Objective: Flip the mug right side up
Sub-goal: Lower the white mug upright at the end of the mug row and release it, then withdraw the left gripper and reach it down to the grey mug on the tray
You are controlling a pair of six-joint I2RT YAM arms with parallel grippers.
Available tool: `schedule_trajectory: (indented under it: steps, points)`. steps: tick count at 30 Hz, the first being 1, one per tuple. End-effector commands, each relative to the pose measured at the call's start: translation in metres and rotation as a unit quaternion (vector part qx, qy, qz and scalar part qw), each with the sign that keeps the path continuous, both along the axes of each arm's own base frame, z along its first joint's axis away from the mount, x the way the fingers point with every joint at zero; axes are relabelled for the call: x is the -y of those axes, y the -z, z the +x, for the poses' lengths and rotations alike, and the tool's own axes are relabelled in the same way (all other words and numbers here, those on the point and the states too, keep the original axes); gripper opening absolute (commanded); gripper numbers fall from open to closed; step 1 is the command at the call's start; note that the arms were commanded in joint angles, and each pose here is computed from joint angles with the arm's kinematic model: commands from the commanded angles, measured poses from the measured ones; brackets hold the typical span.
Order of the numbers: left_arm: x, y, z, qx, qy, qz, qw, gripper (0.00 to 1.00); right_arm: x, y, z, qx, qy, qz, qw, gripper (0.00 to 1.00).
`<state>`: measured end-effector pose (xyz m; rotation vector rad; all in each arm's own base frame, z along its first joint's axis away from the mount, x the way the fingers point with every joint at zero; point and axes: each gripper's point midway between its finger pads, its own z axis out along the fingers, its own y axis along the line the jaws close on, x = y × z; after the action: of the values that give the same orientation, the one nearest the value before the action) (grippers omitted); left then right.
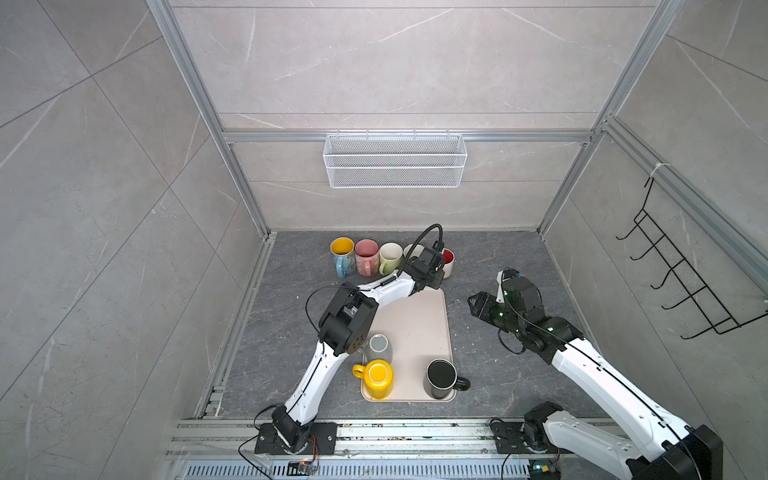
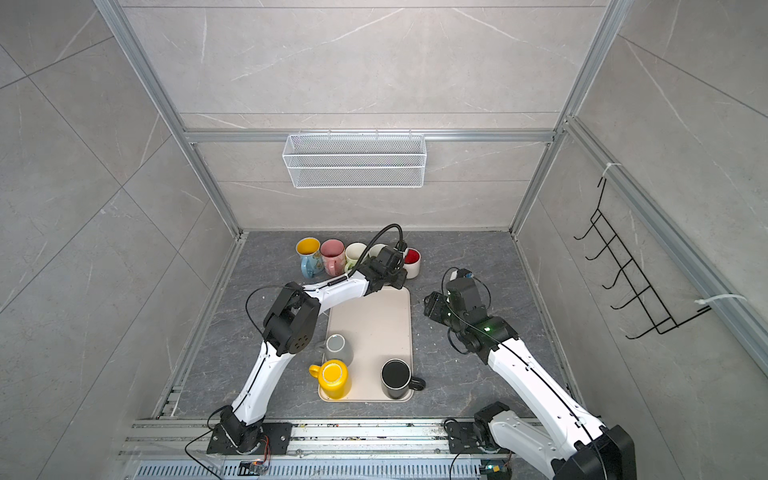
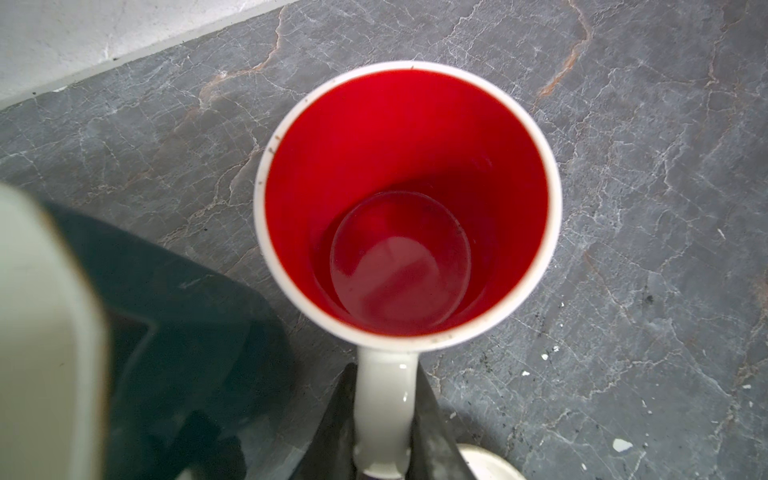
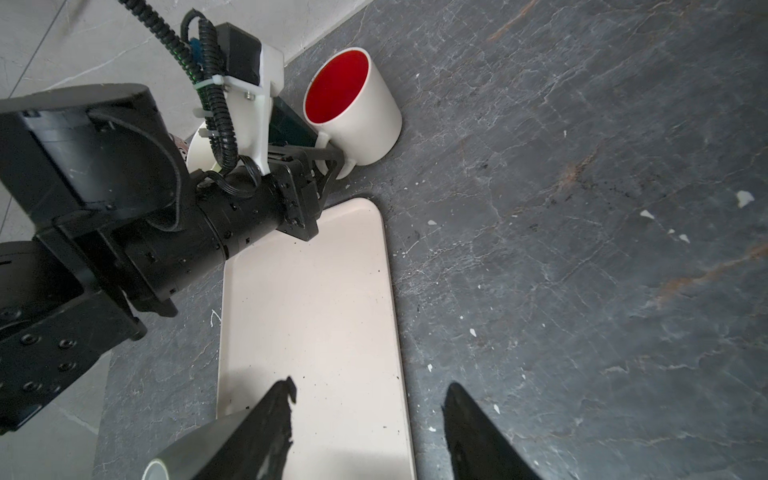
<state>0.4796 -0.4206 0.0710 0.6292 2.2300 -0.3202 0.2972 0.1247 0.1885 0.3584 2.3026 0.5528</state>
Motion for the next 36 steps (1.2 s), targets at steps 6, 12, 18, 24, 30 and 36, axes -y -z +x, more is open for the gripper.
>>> schedule_trajectory:
  steps: [6,12,18,24,30,36]
  points:
    - [0.010,-0.044,0.011,0.037,-0.014,-0.045,0.998,0.38,0.001,0.007,-0.003,-0.011,0.002,0.002,1.000,0.61]
    - [0.009,-0.064,0.006,0.043,-0.011,-0.056,0.997,0.46,0.000,0.006,-0.003,-0.011,0.001,0.004,1.000,0.61]
    - [0.018,-0.096,-0.025,0.070,0.020,-0.074,0.995,0.49,-0.003,0.007,-0.002,-0.014,-0.002,0.010,1.000,0.61]
    - [0.018,-0.137,-0.060,0.111,0.043,-0.064,0.991,0.49,-0.011,0.008,0.002,-0.017,-0.011,0.026,0.999,0.61]
    - [-0.013,-0.199,-0.089,0.149,0.038,-0.083,0.985,0.49,-0.032,0.016,0.011,-0.041,-0.043,0.051,0.997,0.62]
    - [-0.055,-0.257,-0.122,0.176,0.038,-0.094,0.979,0.48,-0.054,0.027,0.017,-0.058,-0.067,0.091,0.992,0.62]
